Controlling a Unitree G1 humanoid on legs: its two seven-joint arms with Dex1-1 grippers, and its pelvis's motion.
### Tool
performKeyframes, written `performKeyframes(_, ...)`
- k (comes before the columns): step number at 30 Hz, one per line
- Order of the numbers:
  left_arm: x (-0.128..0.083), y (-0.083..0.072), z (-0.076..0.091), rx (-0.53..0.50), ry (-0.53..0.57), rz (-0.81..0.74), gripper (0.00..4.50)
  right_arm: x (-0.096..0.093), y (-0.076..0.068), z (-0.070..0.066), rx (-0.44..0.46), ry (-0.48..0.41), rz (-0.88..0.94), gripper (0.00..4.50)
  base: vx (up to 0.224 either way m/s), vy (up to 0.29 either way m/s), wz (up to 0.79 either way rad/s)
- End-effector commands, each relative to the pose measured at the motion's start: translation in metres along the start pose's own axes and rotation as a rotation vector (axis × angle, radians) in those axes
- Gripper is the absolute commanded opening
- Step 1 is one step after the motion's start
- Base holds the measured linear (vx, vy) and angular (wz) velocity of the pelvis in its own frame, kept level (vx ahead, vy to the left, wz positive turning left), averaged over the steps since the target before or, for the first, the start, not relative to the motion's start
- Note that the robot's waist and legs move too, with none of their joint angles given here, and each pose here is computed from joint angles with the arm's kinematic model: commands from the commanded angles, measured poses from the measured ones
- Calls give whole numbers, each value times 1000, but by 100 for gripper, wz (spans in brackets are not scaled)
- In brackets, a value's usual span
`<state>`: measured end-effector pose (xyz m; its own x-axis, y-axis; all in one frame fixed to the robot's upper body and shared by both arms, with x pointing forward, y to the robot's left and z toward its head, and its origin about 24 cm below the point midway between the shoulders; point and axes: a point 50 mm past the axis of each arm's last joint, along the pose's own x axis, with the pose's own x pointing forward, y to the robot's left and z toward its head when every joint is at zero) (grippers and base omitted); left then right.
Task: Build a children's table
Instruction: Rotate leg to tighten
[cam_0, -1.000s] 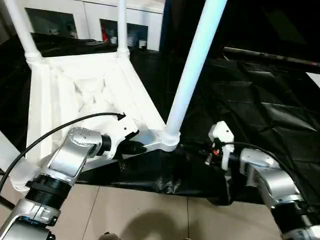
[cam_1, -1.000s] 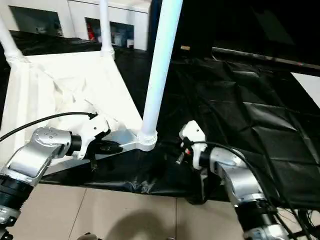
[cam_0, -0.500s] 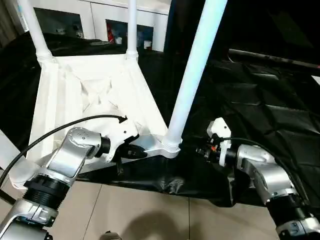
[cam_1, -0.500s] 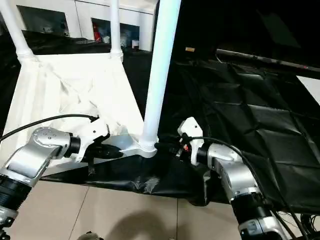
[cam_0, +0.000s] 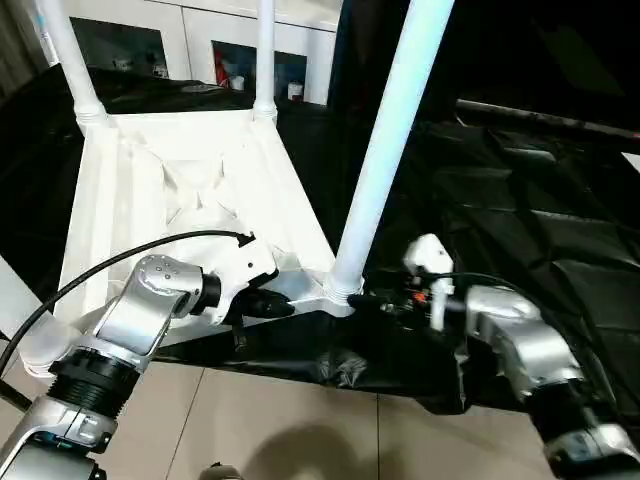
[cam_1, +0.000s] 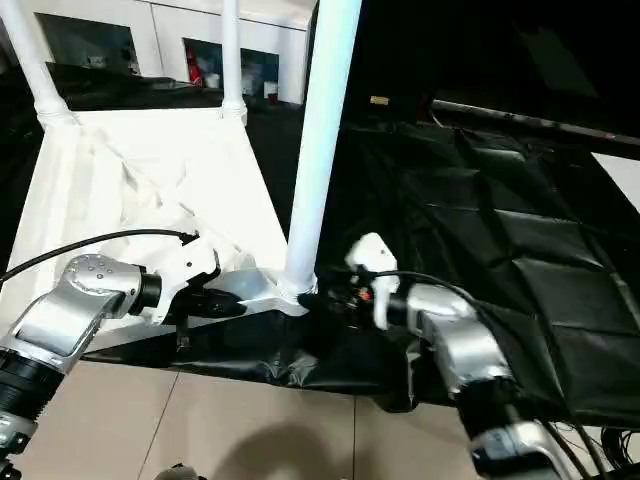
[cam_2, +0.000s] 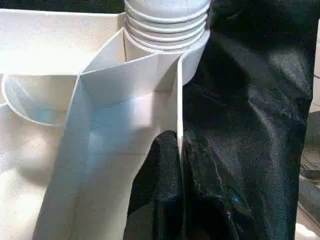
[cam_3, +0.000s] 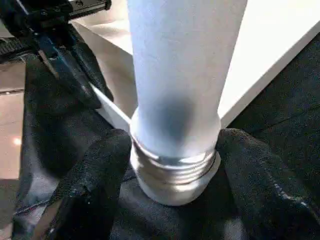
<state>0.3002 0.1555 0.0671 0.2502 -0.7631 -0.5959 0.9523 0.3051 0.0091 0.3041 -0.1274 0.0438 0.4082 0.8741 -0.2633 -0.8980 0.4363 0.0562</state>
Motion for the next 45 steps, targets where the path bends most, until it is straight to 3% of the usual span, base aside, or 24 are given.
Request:
performKeyframes(1, 17, -12, 16, 38, -86, -120, 0, 8, 3, -1, -15, 19, 24, 304, 0, 0, 0)
performKeyframes(8, 16, -11, 15, 37, -89, -114, 0, 16, -1, 4, -9, -9, 11, 289, 0, 0, 0)
performKeyframes(12, 15, -10, 15, 34, -92, -113, 0, 15, -1, 2, -10, -10, 18, 265, 0, 0, 0)
performKeyframes(24, 15, -8, 14, 11, -105, -81, 0, 19, -2, -3, 28, -36, -31, 254, 0, 0, 0)
performKeyframes(30, 51, 3, 27, -64, -140, 118, 0, 35, 4, -13, 175, -114, -237, 216, 0, 0, 0)
performKeyframes(34, 73, 4, 42, -86, -157, 186, 0, 50, 15, -13, 172, -103, -265, 198, 0, 0, 0)
performKeyframes(37, 81, 4, 52, -53, -157, 192, 0, 59, 20, -5, 153, -133, -276, 178, 0, 0, 0)
performKeyframes(40, 80, 6, 50, -28, -141, 207, 0, 56, 16, -3, 149, -148, -306, 150, 0, 0, 0)
performKeyframes(45, 66, 10, 39, 9, -125, 187, 0, 33, 3, -2, 123, -149, -330, 97, 0, 0, 0)
